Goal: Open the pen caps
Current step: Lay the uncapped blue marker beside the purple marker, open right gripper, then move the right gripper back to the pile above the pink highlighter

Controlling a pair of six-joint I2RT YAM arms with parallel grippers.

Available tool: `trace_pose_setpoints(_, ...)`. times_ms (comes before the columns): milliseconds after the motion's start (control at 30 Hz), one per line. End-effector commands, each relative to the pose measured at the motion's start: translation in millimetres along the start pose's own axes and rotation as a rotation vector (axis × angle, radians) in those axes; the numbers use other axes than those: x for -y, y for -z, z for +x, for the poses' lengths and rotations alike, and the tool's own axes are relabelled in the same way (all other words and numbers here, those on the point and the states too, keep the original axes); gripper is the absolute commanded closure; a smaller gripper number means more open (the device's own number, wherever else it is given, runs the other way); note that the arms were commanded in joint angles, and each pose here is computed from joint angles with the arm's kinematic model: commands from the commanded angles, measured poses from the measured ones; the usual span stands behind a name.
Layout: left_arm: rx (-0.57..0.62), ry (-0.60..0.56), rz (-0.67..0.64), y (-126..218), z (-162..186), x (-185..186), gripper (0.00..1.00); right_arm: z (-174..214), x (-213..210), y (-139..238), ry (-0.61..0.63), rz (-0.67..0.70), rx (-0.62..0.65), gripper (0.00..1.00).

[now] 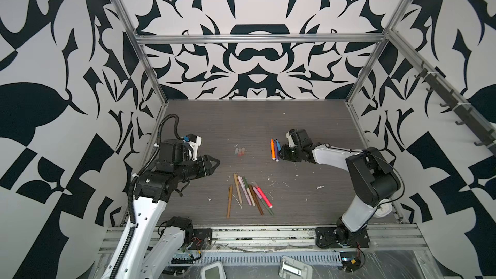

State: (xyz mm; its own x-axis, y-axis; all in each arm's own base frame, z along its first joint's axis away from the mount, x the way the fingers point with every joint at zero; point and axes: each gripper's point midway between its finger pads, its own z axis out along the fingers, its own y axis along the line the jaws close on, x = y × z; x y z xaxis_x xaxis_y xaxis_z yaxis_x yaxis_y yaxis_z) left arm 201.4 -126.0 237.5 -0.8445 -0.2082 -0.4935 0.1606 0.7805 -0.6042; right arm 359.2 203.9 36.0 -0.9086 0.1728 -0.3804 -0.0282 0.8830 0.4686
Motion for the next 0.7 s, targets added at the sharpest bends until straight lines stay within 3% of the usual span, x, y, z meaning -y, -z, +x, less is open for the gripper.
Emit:
trace_pose_setpoints(0,-0.018,0.015,-0.016,-1,6,-6,0.53,-18,-17,6,0.011,-0.051,0.036,0.60)
trace_pose_setpoints(233,-0.027,0.025,-0.018,-4,7,-7,0.53,-16,-31,5,0.022,-0.130,0.018,0.49)
trace_pose_setpoints(400,-0.029,0.031,-0.020,-6,7,-8,0.53,-14,-24,4,0.019,-0.096,0.015,0.39)
trace_pose_setpoints(667,-0.032,0.037,-0.022,-7,7,-9,0.53,-15,-21,7,0.033,-0.066,0.022,0.36)
